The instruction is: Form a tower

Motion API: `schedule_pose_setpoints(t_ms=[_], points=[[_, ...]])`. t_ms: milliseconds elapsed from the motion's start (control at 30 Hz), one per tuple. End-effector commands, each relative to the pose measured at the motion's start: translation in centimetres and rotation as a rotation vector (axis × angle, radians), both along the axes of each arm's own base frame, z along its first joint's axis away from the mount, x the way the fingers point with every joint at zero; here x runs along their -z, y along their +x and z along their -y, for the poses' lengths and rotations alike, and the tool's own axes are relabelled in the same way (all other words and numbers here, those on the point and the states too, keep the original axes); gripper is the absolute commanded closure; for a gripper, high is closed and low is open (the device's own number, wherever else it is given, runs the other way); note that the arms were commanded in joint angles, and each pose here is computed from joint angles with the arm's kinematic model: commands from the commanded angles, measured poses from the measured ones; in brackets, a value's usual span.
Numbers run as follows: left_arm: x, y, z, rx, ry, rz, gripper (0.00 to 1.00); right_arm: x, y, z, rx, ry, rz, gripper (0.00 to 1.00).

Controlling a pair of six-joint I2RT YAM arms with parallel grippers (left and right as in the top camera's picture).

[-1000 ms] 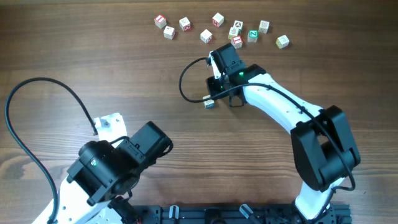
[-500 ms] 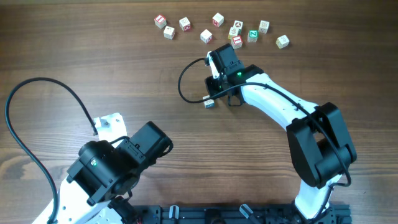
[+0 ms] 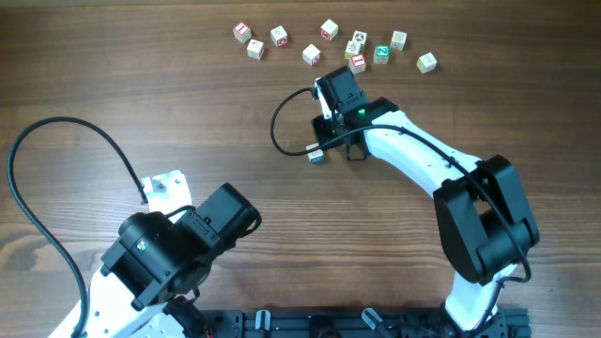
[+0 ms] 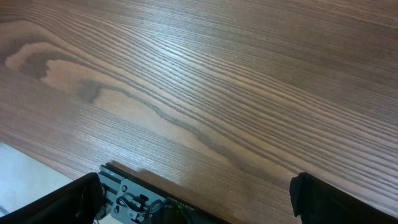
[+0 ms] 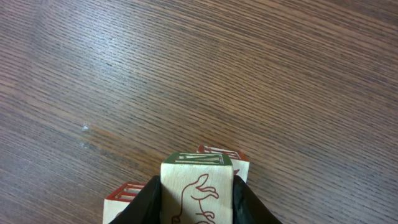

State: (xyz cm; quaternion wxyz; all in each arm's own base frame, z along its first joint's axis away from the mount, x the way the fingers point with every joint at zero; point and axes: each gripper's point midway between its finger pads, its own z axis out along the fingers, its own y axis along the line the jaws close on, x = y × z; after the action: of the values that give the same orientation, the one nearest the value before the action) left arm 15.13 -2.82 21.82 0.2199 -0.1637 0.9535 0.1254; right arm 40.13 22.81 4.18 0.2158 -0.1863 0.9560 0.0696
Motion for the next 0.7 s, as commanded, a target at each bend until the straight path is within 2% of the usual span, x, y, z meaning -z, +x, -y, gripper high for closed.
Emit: schedule_pose_setpoints(t_ms=[0,267,667], points=[[-0.1,0.0,-0.1,-0.019,-0.006,0.014,0.0,-0.5,0.0,1.0,0.045,-0.028,0.011,0.73],[-0.1,0.0,-0.1,-0.019,-0.005,0.014,0.0,-3.2,0.2,1.2,0.103,0.008,0.053,0.68],[-0.1,0.0,-0.1,-0.019,-0.006,0.014,0.0,-1.6,-0.5,1.6,0.226,0.033,-0.02,0.68]])
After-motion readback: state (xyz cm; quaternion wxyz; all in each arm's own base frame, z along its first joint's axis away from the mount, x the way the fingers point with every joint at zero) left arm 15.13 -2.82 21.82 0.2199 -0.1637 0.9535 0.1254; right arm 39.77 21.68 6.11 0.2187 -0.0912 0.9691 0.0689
